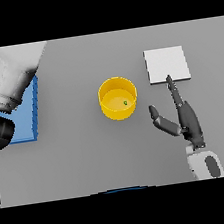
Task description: Pick up the red beaker and tilt it to pour out 1 green nut into yellow bowl. Pick up the yellow bowl and place it on the metallic measuring scale.
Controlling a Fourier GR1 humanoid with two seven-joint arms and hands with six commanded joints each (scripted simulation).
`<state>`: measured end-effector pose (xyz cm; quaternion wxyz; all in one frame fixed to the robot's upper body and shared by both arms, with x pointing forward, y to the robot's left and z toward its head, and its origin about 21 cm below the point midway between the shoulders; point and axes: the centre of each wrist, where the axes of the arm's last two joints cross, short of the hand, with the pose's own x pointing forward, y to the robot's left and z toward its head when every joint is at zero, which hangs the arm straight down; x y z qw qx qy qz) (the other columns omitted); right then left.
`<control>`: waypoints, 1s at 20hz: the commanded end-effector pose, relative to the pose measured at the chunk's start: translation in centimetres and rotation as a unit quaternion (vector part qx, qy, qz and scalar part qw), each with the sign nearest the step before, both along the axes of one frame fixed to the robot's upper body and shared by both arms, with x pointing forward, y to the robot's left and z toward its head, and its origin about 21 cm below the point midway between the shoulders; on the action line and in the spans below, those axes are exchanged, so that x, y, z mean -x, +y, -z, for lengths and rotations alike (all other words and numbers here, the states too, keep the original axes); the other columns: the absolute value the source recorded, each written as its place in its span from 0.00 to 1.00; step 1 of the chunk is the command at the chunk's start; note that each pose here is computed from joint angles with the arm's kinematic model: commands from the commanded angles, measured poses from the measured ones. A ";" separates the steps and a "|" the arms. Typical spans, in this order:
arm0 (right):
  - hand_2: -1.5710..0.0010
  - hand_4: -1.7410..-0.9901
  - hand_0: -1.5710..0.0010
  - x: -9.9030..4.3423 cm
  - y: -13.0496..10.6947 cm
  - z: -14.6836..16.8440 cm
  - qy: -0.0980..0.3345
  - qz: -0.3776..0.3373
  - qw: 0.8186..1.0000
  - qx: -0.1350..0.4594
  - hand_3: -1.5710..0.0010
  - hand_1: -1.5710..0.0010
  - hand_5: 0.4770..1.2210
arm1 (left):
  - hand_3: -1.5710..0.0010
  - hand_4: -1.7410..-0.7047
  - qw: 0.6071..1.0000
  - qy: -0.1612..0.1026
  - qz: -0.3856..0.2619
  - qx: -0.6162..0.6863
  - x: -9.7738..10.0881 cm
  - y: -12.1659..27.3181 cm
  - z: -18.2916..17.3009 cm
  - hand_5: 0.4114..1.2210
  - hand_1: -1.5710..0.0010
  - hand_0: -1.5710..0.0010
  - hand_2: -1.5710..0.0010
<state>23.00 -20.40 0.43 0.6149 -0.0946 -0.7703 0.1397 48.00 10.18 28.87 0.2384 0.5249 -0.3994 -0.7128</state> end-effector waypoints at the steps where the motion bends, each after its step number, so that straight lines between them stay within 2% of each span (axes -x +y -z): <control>1: 1.00 0.99 1.00 -0.1 0.0 -0.1 0.004 0.003 1.000 -0.002 1.00 1.00 0.25 | 0.09 0.00 0.998 0.001 -0.023 0.050 -0.4 1.7 -0.5 1.00 0.00 0.00 0.00; 5: 1.00 0.98 1.00 0.0 0.4 0.0 0.007 -0.007 1.000 -0.029 1.00 1.00 0.25 | 0.08 0.00 0.966 -0.017 -0.127 0.224 -1.1 9.3 -0.4 1.00 0.00 0.00 0.00; 6: 1.00 0.99 1.00 -0.3 0.5 0.0 0.013 -0.005 0.999 -0.030 1.00 1.00 0.25 | 0.08 0.00 0.953 -0.023 -0.148 0.262 -1.2 11.0 0.3 1.00 0.00 0.00 0.00; 11: 1.00 0.92 1.00 -0.4 0.5 -0.1 0.010 -0.005 1.000 -0.017 1.00 1.00 0.24 | 0.09 0.00 0.865 -0.046 -0.277 0.417 -0.2 19.8 4.2 1.00 0.00 0.00 0.00; 15: 1.00 0.92 1.00 -0.1 0.7 0.1 0.012 -0.002 1.000 -0.006 1.00 1.00 0.23 | 0.07 0.00 0.785 -0.047 -0.339 0.516 1.1 22.9 9.2 1.00 0.00 0.00 0.00; 20: 1.00 0.93 1.00 -0.3 0.5 0.1 0.018 -0.002 1.000 0.014 1.00 1.00 0.23 | 0.06 0.00 0.727 -0.055 -0.370 0.575 3.6 24.3 12.7 1.00 0.00 0.00 0.00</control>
